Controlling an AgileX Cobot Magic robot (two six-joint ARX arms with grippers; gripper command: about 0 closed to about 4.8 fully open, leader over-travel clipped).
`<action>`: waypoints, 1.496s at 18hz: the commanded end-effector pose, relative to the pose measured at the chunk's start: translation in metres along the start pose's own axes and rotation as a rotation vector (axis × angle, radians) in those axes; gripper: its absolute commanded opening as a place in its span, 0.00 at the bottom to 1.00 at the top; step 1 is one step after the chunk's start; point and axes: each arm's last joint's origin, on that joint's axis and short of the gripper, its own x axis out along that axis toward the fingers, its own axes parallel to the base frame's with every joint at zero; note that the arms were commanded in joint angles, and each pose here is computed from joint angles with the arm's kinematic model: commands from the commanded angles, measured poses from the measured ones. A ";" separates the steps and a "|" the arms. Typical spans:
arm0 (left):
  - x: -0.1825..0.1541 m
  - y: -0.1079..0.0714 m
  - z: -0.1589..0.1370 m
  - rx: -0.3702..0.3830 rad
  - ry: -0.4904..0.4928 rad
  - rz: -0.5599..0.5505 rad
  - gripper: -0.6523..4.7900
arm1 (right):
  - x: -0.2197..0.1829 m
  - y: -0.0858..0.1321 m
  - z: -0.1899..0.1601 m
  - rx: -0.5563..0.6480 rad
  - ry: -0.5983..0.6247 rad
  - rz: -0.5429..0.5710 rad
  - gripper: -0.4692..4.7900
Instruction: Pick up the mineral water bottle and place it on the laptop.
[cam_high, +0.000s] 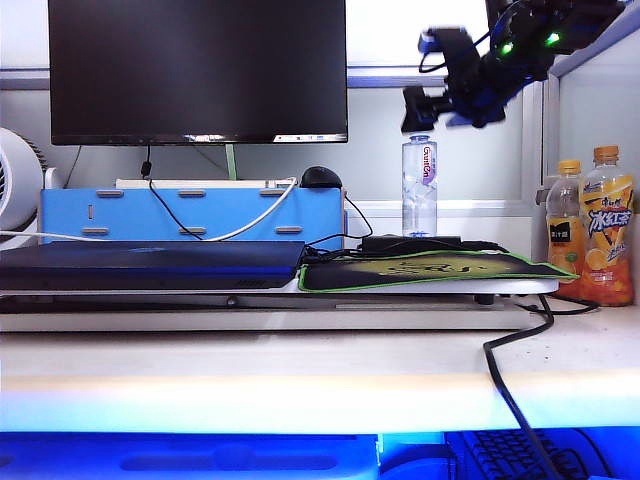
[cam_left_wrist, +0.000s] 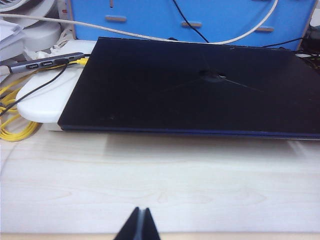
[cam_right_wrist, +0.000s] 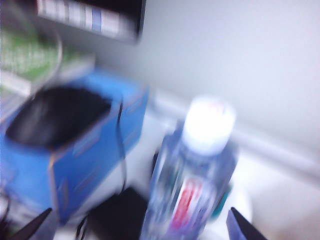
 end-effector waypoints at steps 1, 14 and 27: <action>0.000 0.000 0.001 0.001 -0.007 -0.003 0.12 | 0.007 -0.001 -0.008 0.075 0.009 -0.051 1.00; 0.000 0.000 0.001 0.001 -0.006 -0.003 0.12 | 0.063 -0.012 -0.020 0.098 -0.026 -0.078 1.00; 0.000 0.000 0.001 0.001 -0.006 -0.002 0.12 | 0.096 -0.014 -0.045 0.121 0.030 -0.073 1.00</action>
